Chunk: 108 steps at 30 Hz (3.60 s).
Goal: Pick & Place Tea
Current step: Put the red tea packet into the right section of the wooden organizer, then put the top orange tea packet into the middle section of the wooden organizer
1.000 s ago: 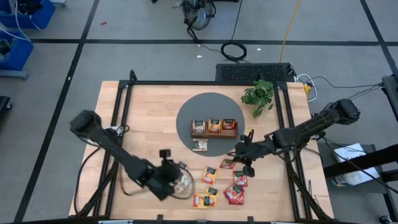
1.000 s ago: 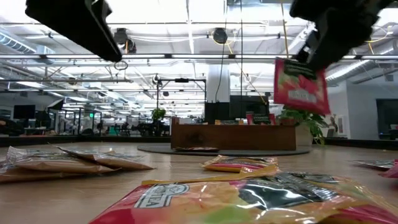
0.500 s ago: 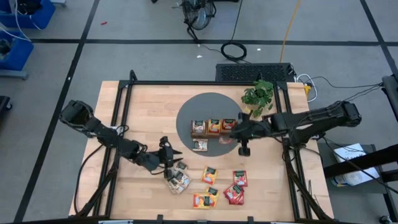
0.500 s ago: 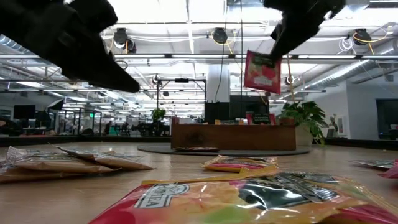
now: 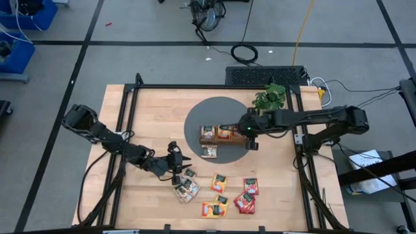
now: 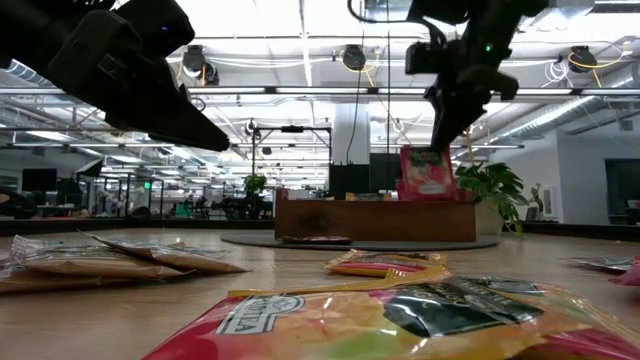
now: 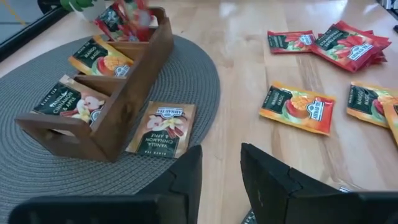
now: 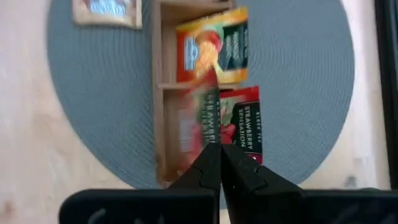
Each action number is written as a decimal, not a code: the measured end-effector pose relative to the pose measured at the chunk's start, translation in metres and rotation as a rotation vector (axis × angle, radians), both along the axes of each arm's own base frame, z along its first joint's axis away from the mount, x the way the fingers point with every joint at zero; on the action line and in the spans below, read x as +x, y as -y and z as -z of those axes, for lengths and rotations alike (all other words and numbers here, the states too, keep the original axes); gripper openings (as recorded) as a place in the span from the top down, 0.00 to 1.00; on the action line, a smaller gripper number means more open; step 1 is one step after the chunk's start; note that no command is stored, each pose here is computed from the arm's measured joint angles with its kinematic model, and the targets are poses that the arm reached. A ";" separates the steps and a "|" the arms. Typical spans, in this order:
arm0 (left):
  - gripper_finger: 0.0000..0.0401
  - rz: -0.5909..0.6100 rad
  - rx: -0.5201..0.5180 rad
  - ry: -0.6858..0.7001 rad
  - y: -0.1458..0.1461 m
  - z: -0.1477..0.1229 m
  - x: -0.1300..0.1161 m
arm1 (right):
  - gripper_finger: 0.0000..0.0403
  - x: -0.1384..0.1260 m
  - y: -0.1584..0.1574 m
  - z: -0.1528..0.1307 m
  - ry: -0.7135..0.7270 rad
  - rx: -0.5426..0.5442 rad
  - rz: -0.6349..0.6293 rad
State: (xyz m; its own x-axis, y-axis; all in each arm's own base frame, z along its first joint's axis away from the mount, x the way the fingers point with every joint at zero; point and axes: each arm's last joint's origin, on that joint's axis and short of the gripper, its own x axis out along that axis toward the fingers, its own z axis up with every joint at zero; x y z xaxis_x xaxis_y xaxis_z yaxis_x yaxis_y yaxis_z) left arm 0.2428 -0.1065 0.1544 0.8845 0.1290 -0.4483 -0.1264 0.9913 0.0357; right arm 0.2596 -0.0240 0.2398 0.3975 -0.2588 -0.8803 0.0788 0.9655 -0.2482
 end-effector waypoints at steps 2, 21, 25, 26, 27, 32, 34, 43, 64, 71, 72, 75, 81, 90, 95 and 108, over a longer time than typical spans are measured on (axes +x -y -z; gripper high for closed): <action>0.71 0.000 0.000 0.000 0.000 0.000 0.000 | 1.00 0.003 0.001 0.006 -0.028 -0.024 0.005; 0.71 -0.008 -0.020 -0.006 0.001 0.001 -0.001 | 1.00 0.017 0.014 0.025 -0.038 -0.017 0.059; 0.71 -0.010 -0.025 -0.005 0.001 0.001 -0.001 | 0.97 0.018 0.014 0.025 -0.038 -0.018 0.060; 0.71 -0.010 -0.025 -0.004 0.001 0.001 -0.001 | 0.96 0.017 0.014 0.025 -0.037 -0.019 0.066; 0.71 -0.010 -0.025 -0.004 0.001 0.001 -0.001 | 0.95 0.017 0.015 0.024 -0.034 -0.020 0.077; 0.71 -0.010 -0.025 -0.004 0.001 0.001 -0.001 | 0.92 0.017 0.015 0.024 -0.015 -0.015 0.149; 0.71 -0.010 -0.025 -0.004 0.001 0.001 -0.001 | 0.92 0.017 0.015 0.024 -0.006 -0.003 0.180; 0.71 -0.014 -0.033 -0.005 0.001 0.001 -0.001 | 0.91 0.016 0.015 0.025 0.026 0.058 0.315; 0.71 -0.015 -0.110 -0.009 0.002 0.001 -0.001 | 0.93 0.021 -0.022 0.022 0.053 0.091 0.150; 0.71 0.062 -0.146 0.048 0.020 -0.008 0.005 | 0.99 0.029 -0.089 0.029 0.288 0.286 -0.052; 0.71 0.085 -0.147 0.043 0.025 -0.009 0.007 | 0.99 0.028 -0.097 0.033 0.322 0.328 -0.069; 0.72 0.153 -0.133 0.034 0.041 -0.010 0.021 | 0.99 0.023 -0.117 0.045 0.393 0.425 -0.127; 0.88 0.285 -0.081 -0.021 0.072 0.004 0.057 | 0.99 0.010 -0.130 0.064 0.524 0.538 -0.149; 0.97 0.300 -0.070 -0.223 0.081 0.019 0.108 | 0.90 -0.002 -0.127 0.089 0.612 0.644 -0.040; 0.98 0.266 -0.049 -0.291 0.075 0.030 0.125 | 0.80 0.004 -0.130 0.105 0.578 0.627 -0.018; 0.96 0.230 -0.070 -0.361 0.063 0.037 0.128 | 0.67 0.015 -0.113 0.144 0.454 0.723 0.194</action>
State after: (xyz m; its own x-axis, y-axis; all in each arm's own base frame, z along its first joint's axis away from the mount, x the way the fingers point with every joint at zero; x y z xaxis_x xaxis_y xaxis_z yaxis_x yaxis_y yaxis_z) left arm 0.3704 -0.1696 0.1178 0.6712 -0.0950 -0.7351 0.1064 0.9938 -0.0312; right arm 0.2751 0.0885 0.0961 0.7563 0.2021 -0.6222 0.2005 0.8337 0.5145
